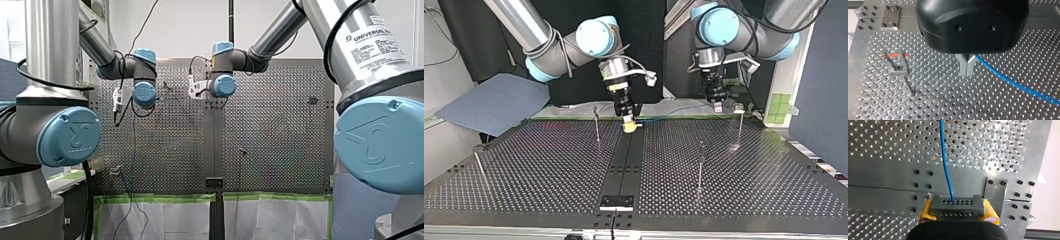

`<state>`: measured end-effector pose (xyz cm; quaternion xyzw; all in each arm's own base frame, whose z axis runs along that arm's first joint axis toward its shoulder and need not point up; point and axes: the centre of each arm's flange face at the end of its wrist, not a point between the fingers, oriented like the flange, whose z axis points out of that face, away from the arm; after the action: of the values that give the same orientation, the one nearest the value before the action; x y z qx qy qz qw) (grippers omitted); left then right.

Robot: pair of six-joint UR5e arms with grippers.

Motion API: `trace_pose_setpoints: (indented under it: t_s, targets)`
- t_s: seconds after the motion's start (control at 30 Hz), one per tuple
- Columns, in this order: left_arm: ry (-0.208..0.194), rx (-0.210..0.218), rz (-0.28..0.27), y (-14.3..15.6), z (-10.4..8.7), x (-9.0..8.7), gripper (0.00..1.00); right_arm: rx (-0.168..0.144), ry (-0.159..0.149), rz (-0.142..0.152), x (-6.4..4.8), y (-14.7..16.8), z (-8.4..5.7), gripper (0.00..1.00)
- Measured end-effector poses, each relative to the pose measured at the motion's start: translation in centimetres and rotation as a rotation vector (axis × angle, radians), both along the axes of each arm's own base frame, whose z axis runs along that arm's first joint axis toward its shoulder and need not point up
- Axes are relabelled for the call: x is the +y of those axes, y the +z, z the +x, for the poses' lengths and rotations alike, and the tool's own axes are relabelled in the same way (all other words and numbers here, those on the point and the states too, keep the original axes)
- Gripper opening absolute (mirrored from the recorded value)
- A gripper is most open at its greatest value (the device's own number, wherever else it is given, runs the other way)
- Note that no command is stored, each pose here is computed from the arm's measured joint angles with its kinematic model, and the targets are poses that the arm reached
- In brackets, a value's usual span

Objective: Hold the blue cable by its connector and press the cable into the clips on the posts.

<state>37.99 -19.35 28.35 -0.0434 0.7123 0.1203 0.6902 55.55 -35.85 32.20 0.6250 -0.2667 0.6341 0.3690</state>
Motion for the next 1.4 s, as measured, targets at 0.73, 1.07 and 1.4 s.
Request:
trace_pose_setpoints:
  t_s: [0.73,1.07,1.4]
  targets:
    - [-0.046,-0.011,-0.015,6.6,3.4,0.2,0.00,0.018,0.016,-0.019,0.1,1.7,0.9,0.00]
    - [-0.028,-0.029,0.008,10.8,3.5,0.1,0.00,0.018,0.012,-0.021,-0.2,1.9,0.9,0.00]
    - [-0.019,0.008,0.018,12.3,1.9,0.5,0.00,0.016,0.001,-0.018,-1.3,2.9,0.6,0.00]
